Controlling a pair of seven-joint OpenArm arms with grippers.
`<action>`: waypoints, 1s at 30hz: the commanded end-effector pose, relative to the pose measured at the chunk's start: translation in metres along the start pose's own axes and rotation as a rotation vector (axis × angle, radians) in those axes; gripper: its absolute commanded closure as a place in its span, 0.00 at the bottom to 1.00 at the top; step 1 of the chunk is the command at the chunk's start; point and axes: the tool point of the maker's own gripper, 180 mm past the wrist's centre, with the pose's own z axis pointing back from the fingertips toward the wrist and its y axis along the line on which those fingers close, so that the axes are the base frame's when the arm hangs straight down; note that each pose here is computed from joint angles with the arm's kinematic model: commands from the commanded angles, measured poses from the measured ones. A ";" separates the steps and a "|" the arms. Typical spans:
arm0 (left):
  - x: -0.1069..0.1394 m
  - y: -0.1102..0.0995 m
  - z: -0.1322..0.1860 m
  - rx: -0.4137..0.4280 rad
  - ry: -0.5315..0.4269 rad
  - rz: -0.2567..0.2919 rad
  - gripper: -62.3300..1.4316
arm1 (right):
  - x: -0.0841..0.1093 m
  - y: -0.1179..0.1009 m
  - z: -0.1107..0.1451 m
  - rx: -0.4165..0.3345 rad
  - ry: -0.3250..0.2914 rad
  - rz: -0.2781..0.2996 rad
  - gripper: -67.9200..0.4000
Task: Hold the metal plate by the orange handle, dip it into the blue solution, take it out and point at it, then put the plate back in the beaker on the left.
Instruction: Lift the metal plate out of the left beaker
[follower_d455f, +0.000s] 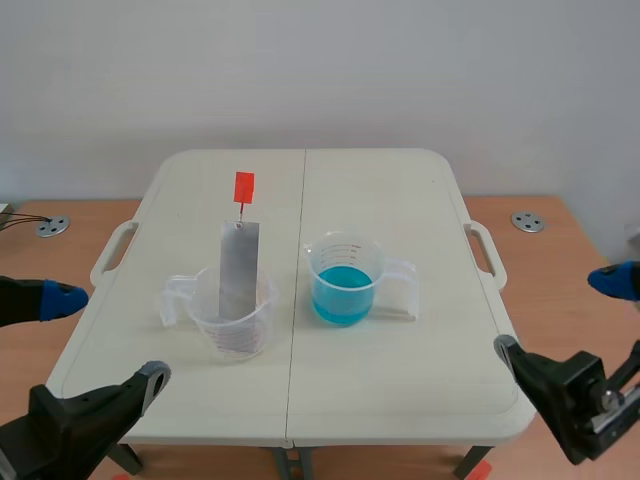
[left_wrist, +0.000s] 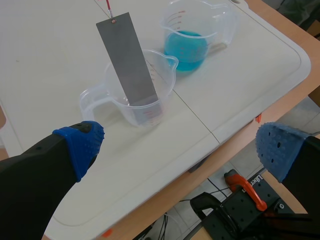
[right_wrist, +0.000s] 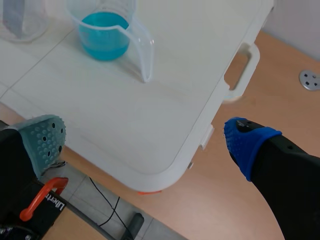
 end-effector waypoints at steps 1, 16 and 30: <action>0.007 -0.003 -0.001 -0.006 -0.028 0.007 0.00 | 0.021 -0.006 -0.006 -0.011 -0.071 0.007 0.02; 0.003 -0.002 0.000 -0.002 -0.006 0.005 0.95 | 0.096 0.006 -0.056 0.092 -0.265 -0.099 0.02; -0.070 -0.013 0.048 0.023 0.281 0.066 0.95 | 0.110 0.040 -0.124 0.257 -0.281 -0.169 0.02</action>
